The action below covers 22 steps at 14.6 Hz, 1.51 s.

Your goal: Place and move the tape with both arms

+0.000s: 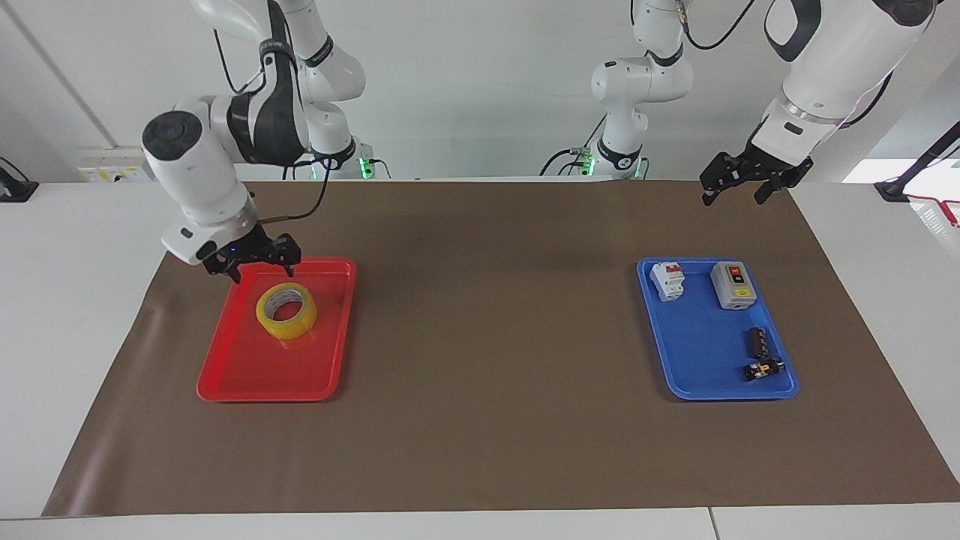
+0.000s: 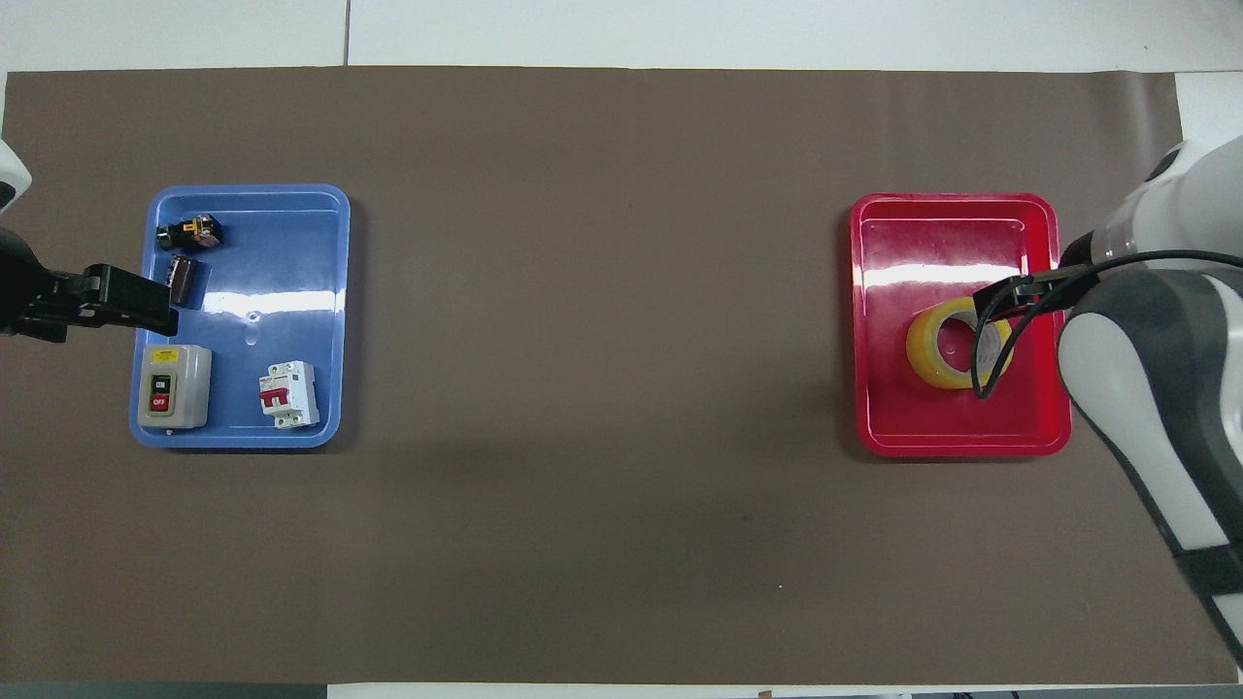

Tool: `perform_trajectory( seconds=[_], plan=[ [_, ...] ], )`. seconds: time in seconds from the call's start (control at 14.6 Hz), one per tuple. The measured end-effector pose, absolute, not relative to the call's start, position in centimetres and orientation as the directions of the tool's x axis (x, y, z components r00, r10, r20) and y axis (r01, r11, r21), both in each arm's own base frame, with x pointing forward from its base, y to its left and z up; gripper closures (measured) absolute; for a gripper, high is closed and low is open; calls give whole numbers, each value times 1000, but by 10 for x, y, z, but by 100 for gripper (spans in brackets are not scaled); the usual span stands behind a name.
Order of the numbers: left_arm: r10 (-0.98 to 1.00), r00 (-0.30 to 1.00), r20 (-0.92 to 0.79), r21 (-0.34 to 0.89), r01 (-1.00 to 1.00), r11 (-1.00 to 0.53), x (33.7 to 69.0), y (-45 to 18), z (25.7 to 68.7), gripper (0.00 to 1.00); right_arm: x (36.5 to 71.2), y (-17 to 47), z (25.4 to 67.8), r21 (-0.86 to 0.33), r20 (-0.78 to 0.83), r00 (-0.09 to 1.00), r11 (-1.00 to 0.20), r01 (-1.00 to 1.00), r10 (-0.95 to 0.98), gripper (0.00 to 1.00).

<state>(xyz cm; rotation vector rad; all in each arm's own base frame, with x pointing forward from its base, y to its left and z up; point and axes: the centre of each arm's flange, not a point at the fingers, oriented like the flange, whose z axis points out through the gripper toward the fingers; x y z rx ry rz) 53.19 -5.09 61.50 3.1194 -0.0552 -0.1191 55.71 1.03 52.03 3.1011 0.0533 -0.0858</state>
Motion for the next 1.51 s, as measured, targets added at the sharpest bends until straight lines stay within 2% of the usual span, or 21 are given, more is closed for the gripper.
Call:
perform_trajectory(
  seconds=[0.27, 0.48, 0.82, 1.51],
  plan=[
    [-34, 997, -76, 20, -32, -999, 532, -50, 615, 0, 539, 9, 627, 39, -6, 999, -999, -36, -36, 0],
    [-34, 997, -76, 20, -32, -999, 532, -49, 615, 0, 530, -14, 667, 14, -44, 995, -996, -93, -94, 0],
    [-33, 997, -76, 20, -32, -999, 532, -49, 615, 0, 538, -10, 642, 12, -104, 991, -996, -88, -88, 0],
    [-33, 997, -76, 20, -32, -999, 532, -49, 615, 0, 538, 0, 642, 62, -104, 994, -998, -12, -18, 0]
  ],
)
